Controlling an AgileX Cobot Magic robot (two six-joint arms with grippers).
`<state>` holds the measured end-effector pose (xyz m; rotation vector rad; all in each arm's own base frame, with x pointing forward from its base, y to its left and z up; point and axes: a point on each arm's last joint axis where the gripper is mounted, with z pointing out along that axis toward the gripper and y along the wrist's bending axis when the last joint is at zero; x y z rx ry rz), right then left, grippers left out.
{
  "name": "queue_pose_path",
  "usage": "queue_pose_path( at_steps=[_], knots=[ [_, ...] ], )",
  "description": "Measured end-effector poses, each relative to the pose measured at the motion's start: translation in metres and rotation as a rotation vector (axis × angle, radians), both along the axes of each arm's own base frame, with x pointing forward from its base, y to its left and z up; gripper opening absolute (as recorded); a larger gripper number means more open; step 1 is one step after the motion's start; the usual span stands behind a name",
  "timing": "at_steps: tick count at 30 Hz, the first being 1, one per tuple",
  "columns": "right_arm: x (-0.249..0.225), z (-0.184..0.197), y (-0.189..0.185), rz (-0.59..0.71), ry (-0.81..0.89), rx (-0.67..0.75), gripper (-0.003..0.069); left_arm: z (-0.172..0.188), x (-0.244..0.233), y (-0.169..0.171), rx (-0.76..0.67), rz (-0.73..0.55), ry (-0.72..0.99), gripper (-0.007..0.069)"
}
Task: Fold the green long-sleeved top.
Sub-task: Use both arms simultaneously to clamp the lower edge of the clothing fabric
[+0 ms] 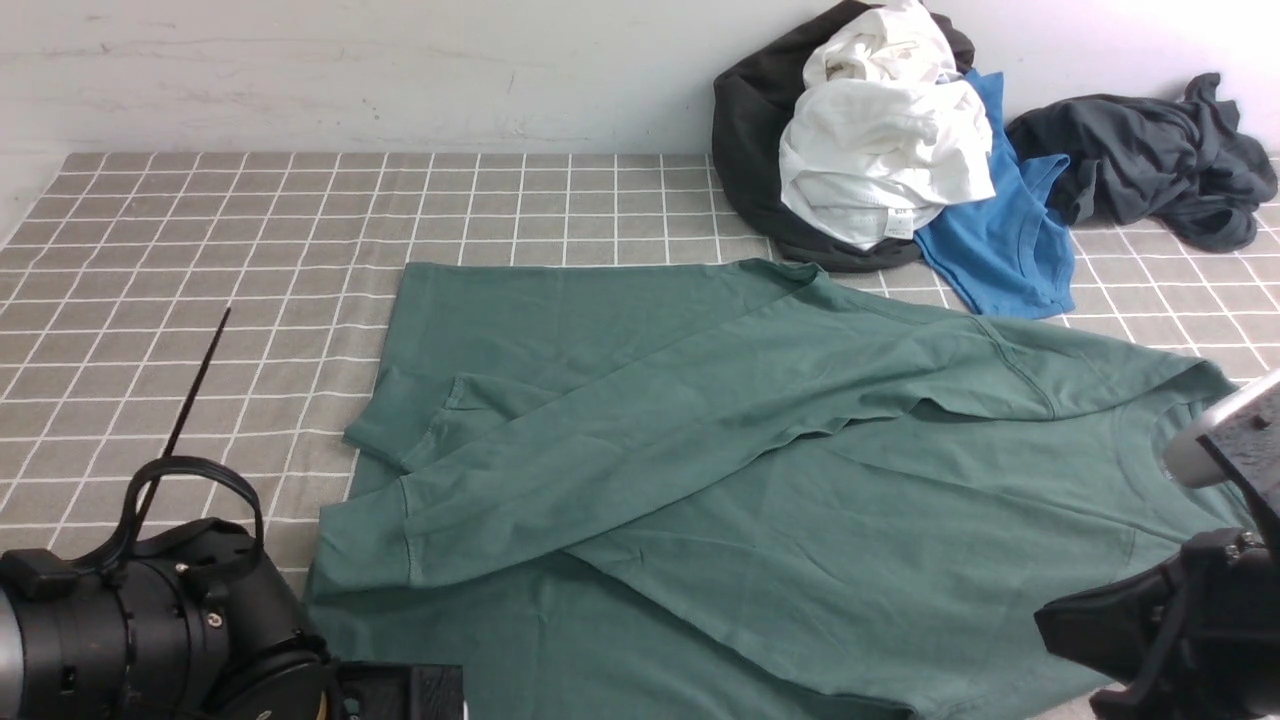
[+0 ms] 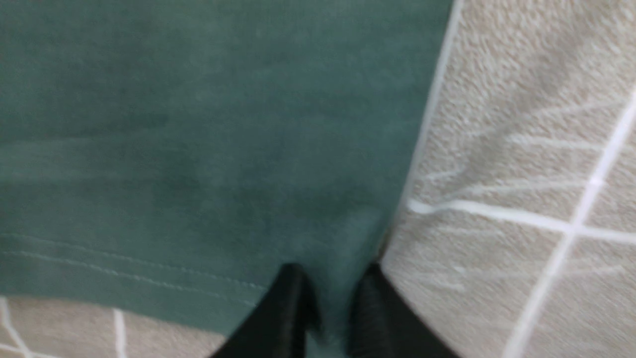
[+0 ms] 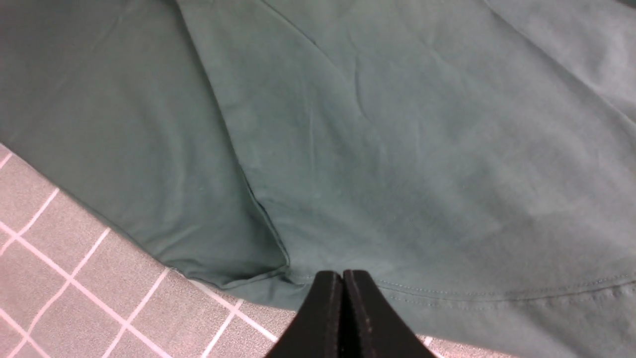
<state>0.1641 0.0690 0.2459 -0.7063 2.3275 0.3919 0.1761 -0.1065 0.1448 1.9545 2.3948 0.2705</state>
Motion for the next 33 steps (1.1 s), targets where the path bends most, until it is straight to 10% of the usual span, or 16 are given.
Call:
queue_pose_path(
  at_steps=[12,25,33],
  knots=[
    [-0.026,0.025,-0.012,0.143,-0.168,-0.169,0.0008,0.057,-0.028,0.006,-0.144,0.229,-0.152,-0.0008],
    [0.006,-0.005,-0.032,0.180,0.026,-0.558,0.0324,0.076,-0.040,0.019,-0.193,0.408,-0.206,-0.0006],
    [0.031,-0.033,-0.039,0.294,0.078,-0.778,0.0363,0.075,-0.041,0.020,-0.185,0.471,-0.198,-0.0006]
  ],
)
